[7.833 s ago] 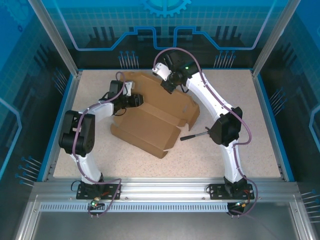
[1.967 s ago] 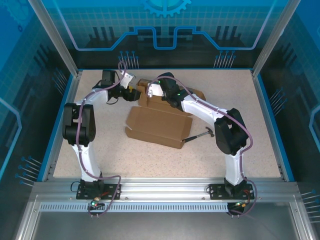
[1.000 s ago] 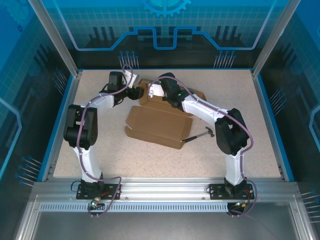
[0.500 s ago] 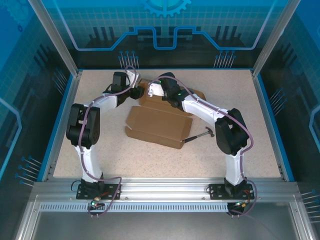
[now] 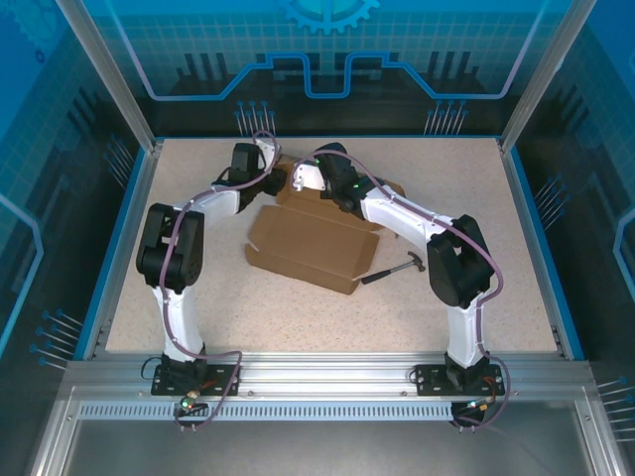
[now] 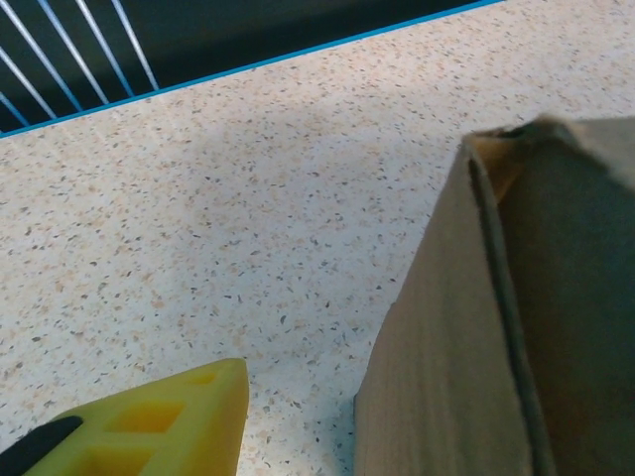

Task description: Fold the paper box

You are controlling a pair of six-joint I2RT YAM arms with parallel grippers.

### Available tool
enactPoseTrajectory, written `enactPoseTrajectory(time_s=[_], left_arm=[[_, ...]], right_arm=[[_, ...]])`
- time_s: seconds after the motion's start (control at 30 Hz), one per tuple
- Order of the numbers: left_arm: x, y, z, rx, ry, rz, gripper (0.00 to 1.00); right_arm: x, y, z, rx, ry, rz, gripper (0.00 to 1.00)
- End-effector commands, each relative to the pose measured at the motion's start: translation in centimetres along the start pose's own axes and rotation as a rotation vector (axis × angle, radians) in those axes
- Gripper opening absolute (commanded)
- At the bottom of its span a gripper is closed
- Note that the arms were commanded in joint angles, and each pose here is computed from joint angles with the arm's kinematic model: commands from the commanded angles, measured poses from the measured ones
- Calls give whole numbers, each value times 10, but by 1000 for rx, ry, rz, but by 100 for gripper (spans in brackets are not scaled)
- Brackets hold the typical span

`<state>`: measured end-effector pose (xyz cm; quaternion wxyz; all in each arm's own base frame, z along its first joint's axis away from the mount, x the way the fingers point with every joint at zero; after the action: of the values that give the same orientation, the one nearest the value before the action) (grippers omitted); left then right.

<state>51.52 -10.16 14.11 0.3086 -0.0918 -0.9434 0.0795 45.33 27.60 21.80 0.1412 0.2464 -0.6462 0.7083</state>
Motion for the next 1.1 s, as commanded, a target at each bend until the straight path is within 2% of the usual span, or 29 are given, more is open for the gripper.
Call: enactPoseTrajectory(time_s=[0.0,0.37,0.5,0.8,0.93,1.07], left_arm=[[-4,38,-5,56,-61,-223,43],[-4,39,-10,26,-81,-390,38],[-6,30,-9,2,-70,-341,38],[-1,23,14,11,38,-114,59],[-4,27,20,-3,70,-126,68],[-9,30,25,-3,89,-142,73]], right_arm=[[6,-1,-3,4,-20,-35,0],[1,4,-8,-42,-5,-53,0],[-2,5,-6,-60,15,-58,0],[-4,-2,5,-93,37,-71,0],[-5,-4,6,-106,32,-84,0],[-6,-3,6,-113,26,-100,0]])
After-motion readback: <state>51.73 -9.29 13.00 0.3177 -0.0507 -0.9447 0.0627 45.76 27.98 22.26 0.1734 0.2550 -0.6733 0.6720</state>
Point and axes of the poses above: each hand's point on the last joint's axis, 136 mm out from that joint toward the fingers, its own x axis back along the fingers, its own y axis along the line the jaws close on, z = x × y, the point moved 5 cm from there along x, back along the fingers, and after that the axes turned 15 degrees about x, right-handed, at the moved point
